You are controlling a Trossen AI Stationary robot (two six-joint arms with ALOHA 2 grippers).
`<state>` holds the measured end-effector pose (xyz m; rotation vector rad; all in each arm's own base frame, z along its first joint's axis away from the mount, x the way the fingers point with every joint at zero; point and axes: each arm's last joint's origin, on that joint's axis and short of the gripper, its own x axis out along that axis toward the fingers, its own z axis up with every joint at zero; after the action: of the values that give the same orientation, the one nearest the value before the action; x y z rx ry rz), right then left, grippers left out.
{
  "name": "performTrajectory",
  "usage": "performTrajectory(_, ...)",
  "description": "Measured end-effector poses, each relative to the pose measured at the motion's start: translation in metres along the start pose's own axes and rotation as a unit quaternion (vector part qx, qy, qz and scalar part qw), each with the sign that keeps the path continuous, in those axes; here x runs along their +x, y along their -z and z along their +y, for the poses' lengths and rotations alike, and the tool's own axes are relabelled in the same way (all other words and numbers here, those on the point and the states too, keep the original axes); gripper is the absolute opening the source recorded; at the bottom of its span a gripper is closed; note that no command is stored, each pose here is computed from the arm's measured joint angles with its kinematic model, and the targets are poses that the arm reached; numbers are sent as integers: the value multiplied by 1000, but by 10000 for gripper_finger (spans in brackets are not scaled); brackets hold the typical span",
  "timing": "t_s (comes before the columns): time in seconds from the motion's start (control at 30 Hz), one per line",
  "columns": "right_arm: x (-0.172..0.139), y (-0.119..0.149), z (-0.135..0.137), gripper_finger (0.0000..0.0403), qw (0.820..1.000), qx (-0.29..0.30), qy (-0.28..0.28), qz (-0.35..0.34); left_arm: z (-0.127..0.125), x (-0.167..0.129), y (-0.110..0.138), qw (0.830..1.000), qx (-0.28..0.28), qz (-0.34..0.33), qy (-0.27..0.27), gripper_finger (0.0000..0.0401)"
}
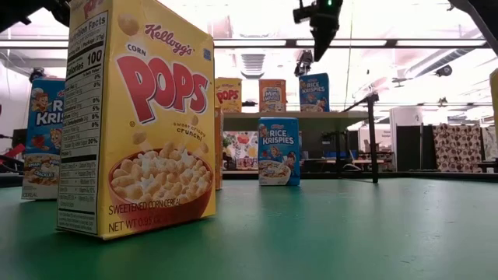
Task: Stack cereal on shelf
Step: Put the right blue cereal box on the shelf
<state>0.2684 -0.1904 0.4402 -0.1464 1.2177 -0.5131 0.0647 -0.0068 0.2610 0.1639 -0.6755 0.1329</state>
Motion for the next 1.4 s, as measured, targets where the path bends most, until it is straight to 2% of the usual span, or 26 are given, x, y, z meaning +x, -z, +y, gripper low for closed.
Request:
performTrajectory(0.1, -14, 1, 8, 197, 998, 53, -4, -20, 0, 0, 0, 1000, 0, 0, 0, 0)
performTrajectory(0.2, -25, 1, 23, 176, 995, 81, -51, -42, 0, 0, 0, 1000, 0, 1, 1, 0)
performTrajectory(0.3, -35, 2, 45, 144, 993, 69, -84, -53, 0, 0, 0, 1000, -4, 1, 1, 0)
performTrajectory(0.43, -36, 6, 79, 93, 995, 53, -75, -36, 0, 0, 0, 1000, -7, 2, 1, 0)
performTrajectory(0.57, -24, 10, 108, 50, 996, 34, -63, -60, 0, 0, 0, 1000, -7, 2, 1, 0)
performTrajectory(0.7, -3, 20, 123, 20, 993, 28, -64, -90, 0, 0, 0, 1000, -11, 2, 1, 0)
performTrajectory(0.97, 48, 55, 119, 9, 984, 76, -24, -159, 0, 0, 0, 1000, -11, 0, 0, 0)
performTrajectory(1.27, 103, 92, 100, 9, 970, 159, 25, -181, 0, 0, 0, 1000, -11, 1, 1, 0)
performTrajectory(1.4, 113, 99, 94, 9, 966, 177, 36, -184, 0, 0, 0, 1000, -11, 2, 1, 0)
